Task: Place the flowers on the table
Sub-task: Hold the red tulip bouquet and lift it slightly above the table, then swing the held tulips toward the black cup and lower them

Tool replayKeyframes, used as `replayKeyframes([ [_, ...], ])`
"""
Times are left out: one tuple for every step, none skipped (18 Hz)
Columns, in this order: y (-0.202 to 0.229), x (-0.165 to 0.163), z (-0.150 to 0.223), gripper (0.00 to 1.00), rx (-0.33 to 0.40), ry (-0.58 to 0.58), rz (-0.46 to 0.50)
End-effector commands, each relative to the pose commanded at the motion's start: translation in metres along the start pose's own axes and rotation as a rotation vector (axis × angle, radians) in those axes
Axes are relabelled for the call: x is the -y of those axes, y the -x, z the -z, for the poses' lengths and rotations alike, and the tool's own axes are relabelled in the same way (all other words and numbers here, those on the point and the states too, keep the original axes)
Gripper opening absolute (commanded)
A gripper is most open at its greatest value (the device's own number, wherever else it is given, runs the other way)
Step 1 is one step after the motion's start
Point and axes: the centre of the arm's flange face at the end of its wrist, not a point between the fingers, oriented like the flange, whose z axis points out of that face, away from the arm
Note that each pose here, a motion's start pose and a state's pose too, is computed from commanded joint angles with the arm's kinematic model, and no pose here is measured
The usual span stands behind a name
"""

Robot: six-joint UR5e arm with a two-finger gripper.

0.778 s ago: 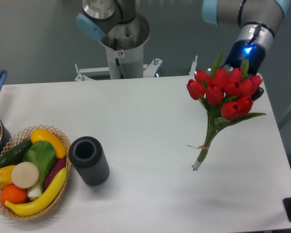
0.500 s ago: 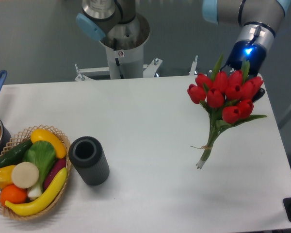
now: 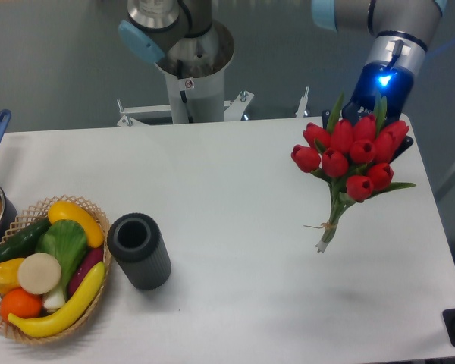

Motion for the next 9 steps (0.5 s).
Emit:
replayKeyframes([
  [-0.002, 0.001, -0.004, 0.37, 0.0, 0.021, -0.005],
  [-0.005, 0.002, -0.007, 0.37, 0.0, 0.04, -0.011],
  [-0.007, 0.003, -0.01, 0.37, -0.001, 0.053, -0.017],
  [-0.008, 0.003, -0.013, 0.37, -0.002, 0.067, -0.02],
  [-0.009, 0.002, -0.014, 0.37, 0.002, 0.089, -0.023],
  [-0.011, 0.003, -0.018, 0.37, 0.005, 0.119, -0.032],
  [-0.014, 0.003, -0.022, 0.37, 0.008, 0.153, -0.043],
  [-0.017, 0.003, -0.027, 0.37, 0.009, 0.188, -0.056],
  [-0.02, 0.005, -0.032, 0.37, 0.01, 0.217, -0.069],
])
